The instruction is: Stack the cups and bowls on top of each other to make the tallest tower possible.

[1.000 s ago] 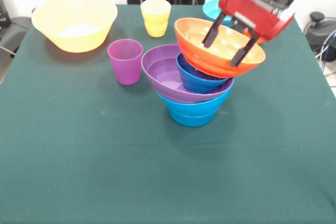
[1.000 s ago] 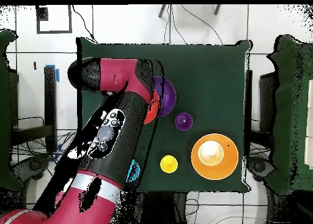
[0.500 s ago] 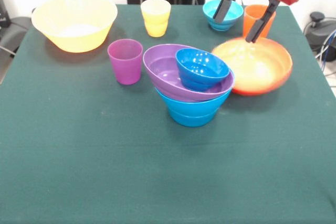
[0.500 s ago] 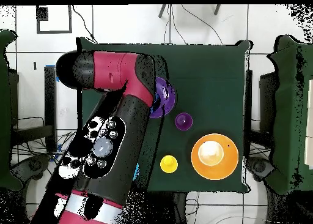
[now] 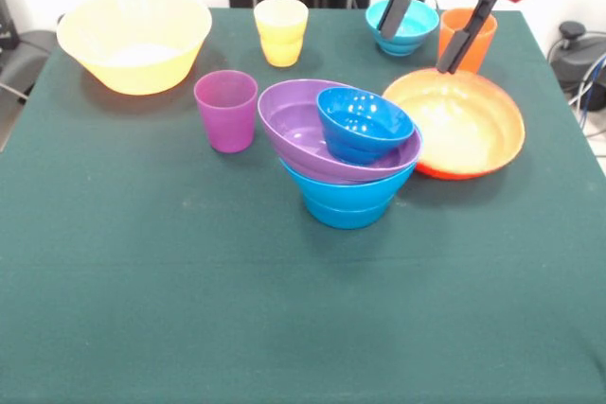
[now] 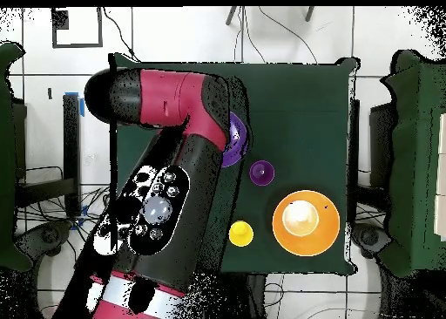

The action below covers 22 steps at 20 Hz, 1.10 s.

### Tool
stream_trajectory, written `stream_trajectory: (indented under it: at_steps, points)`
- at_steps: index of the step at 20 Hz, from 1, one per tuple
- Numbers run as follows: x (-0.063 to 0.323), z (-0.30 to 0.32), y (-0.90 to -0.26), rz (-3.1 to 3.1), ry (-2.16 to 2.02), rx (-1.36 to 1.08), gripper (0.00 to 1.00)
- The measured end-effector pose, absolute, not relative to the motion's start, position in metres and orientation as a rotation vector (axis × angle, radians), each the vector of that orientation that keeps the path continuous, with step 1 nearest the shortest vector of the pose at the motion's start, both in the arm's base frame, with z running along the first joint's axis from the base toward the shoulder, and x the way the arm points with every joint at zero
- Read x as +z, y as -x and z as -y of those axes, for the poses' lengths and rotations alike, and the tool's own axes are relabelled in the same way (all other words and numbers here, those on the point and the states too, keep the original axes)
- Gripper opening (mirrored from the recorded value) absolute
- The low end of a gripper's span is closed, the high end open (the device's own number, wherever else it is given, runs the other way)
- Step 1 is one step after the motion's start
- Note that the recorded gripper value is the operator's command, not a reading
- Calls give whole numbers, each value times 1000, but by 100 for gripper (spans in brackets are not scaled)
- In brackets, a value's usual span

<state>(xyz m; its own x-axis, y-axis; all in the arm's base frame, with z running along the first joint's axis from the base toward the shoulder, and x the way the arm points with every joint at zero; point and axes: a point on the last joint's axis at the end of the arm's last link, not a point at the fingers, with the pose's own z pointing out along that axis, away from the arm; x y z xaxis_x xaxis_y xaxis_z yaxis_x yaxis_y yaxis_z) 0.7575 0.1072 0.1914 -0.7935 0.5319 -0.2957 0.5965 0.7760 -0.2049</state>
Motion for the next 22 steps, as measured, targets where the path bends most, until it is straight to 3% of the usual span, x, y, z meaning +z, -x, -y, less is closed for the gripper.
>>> stream_trajectory:
  at_steps: [22]
  points:
    - [161, -139, -749, -2781, -842, -349, 100]
